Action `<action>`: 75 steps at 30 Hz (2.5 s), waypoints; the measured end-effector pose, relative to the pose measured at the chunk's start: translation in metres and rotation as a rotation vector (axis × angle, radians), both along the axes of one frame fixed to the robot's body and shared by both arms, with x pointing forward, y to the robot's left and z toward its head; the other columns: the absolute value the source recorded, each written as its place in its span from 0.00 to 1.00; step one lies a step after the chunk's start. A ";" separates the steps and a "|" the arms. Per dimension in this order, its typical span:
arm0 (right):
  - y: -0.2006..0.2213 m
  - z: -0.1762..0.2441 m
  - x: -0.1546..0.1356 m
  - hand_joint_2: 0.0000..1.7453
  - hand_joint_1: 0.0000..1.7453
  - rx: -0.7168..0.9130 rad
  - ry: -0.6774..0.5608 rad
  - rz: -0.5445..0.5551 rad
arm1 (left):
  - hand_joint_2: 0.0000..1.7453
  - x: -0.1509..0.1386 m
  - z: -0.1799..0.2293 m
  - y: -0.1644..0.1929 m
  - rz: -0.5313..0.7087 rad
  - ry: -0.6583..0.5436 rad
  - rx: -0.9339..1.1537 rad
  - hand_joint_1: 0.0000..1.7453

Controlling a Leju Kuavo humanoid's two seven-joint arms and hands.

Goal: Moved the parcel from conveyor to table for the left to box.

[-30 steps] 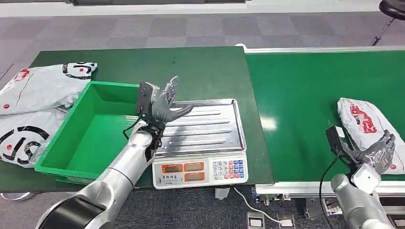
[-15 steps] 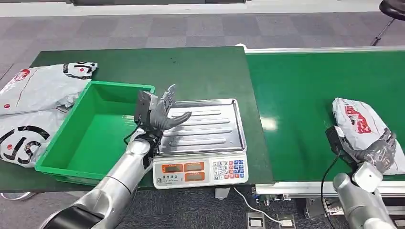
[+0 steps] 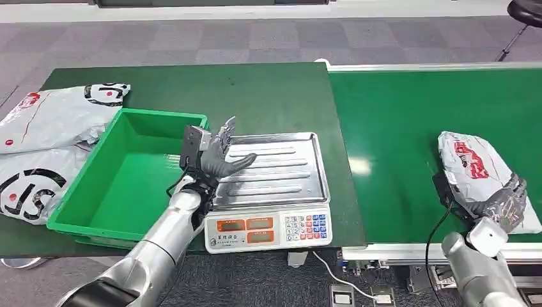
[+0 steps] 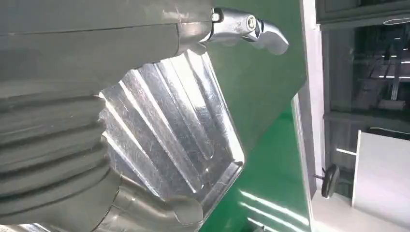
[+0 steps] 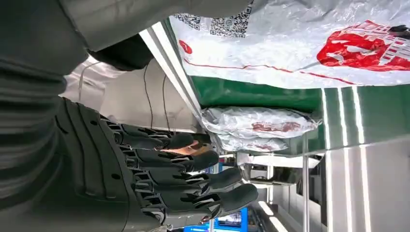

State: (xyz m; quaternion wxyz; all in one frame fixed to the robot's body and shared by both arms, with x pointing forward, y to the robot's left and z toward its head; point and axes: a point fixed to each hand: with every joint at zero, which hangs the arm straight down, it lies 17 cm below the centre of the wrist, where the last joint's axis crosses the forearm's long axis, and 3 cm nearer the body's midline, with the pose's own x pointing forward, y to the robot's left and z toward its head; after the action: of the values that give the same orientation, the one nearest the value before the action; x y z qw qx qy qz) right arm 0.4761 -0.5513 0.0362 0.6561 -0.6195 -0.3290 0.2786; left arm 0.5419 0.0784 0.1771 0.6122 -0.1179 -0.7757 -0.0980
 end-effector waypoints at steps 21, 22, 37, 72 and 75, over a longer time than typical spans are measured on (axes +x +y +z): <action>0.025 -0.008 0.008 1.00 0.00 -0.027 0.062 0.027 | 1.00 -0.004 0.000 -0.004 -0.011 -0.005 -0.015 0.00; 0.026 -0.008 0.009 1.00 0.00 -0.025 0.066 0.025 | 1.00 -0.005 0.001 -0.004 -0.010 -0.007 -0.016 0.00; 0.042 -0.015 0.014 1.00 0.00 -0.018 0.127 0.020 | 1.00 -0.009 0.005 -0.003 -0.006 -0.024 -0.029 0.00; 0.068 -0.031 0.013 1.00 0.00 -0.045 0.204 0.044 | 1.00 -0.014 0.007 0.006 0.011 -0.035 -0.023 0.00; 0.070 -0.032 0.013 1.00 0.00 -0.043 0.209 0.044 | 1.00 -0.013 0.006 0.007 0.011 -0.029 -0.013 0.00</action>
State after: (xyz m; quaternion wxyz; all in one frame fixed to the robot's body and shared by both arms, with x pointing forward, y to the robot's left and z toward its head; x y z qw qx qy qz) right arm 0.4894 -0.4816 0.0046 0.6670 -0.5936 -0.2663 0.3633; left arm 0.5284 0.0852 0.1826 0.6009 -0.1161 -0.7856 -0.0910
